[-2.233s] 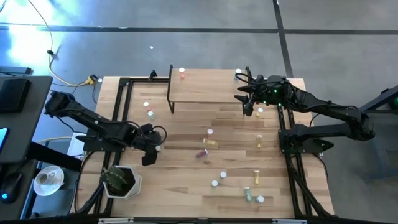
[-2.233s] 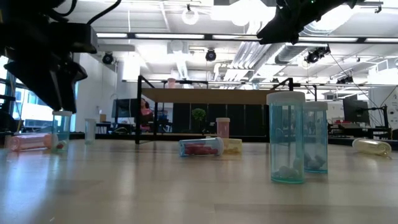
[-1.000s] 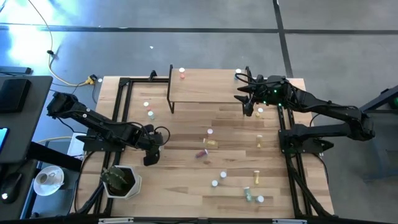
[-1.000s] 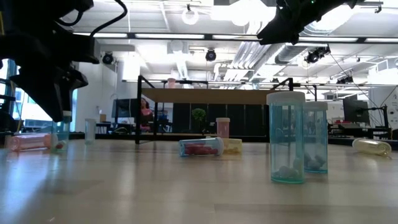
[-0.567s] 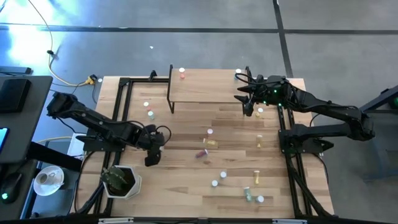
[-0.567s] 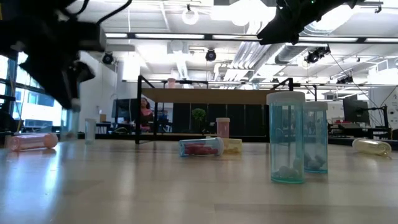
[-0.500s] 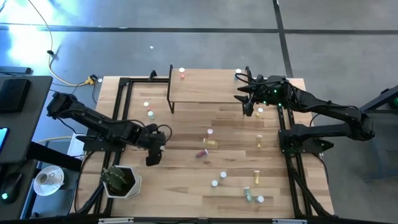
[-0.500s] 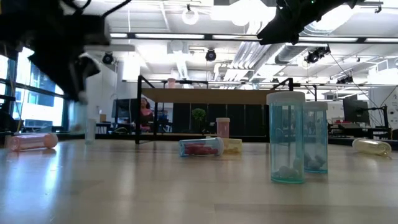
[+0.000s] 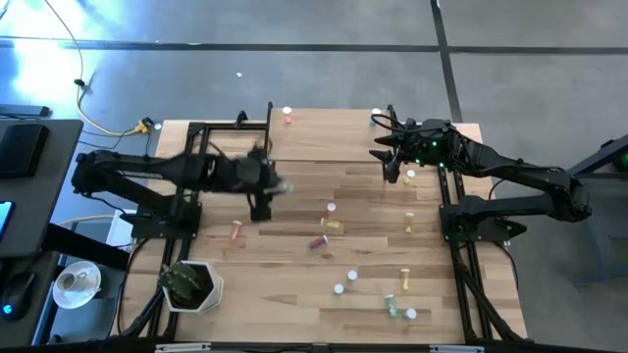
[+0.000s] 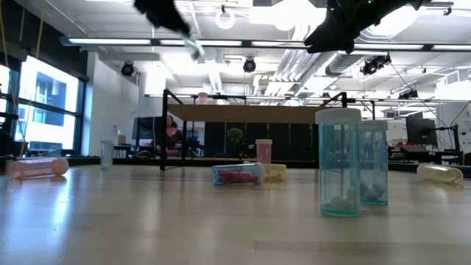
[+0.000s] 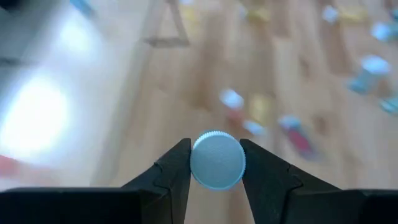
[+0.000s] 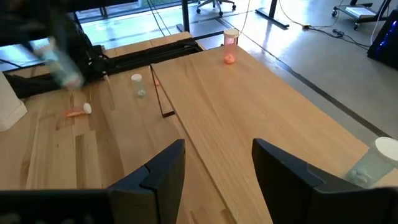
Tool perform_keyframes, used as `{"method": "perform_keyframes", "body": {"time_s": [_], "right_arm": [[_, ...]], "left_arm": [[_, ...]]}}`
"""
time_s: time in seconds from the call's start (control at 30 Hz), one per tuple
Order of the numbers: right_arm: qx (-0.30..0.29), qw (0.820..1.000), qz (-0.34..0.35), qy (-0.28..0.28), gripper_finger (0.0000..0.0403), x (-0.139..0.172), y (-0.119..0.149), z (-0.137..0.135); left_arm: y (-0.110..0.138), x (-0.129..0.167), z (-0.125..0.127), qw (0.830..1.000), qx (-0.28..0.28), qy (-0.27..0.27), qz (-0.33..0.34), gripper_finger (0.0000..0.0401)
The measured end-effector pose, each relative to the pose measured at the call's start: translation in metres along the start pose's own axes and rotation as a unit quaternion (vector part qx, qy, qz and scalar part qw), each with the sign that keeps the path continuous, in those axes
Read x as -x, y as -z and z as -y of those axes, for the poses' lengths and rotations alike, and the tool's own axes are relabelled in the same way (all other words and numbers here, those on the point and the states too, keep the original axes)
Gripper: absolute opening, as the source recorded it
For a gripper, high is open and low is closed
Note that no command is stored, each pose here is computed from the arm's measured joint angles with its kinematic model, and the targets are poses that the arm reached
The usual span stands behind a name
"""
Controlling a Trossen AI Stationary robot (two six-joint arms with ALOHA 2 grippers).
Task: Pick and place medicine bottles onto shelf by color
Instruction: Put the light blue medicine bottle on the shelf
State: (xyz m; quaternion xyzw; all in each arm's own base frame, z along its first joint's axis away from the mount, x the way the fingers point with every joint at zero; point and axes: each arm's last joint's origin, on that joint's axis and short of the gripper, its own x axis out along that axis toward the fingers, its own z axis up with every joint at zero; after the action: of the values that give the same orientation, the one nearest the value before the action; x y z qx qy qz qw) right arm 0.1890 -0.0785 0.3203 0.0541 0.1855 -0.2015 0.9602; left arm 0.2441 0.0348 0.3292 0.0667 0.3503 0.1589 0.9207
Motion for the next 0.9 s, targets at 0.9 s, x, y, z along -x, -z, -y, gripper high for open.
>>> {"method": "perform_keyframes", "body": {"time_s": [0.9], "right_arm": [[-0.008,1.000,-0.004,0.000,0.0179,0.000,0.001,0.000]], "left_arm": [[-0.099,0.033,-0.172,0.969,0.043,-0.228,0.086,0.0117]]}}
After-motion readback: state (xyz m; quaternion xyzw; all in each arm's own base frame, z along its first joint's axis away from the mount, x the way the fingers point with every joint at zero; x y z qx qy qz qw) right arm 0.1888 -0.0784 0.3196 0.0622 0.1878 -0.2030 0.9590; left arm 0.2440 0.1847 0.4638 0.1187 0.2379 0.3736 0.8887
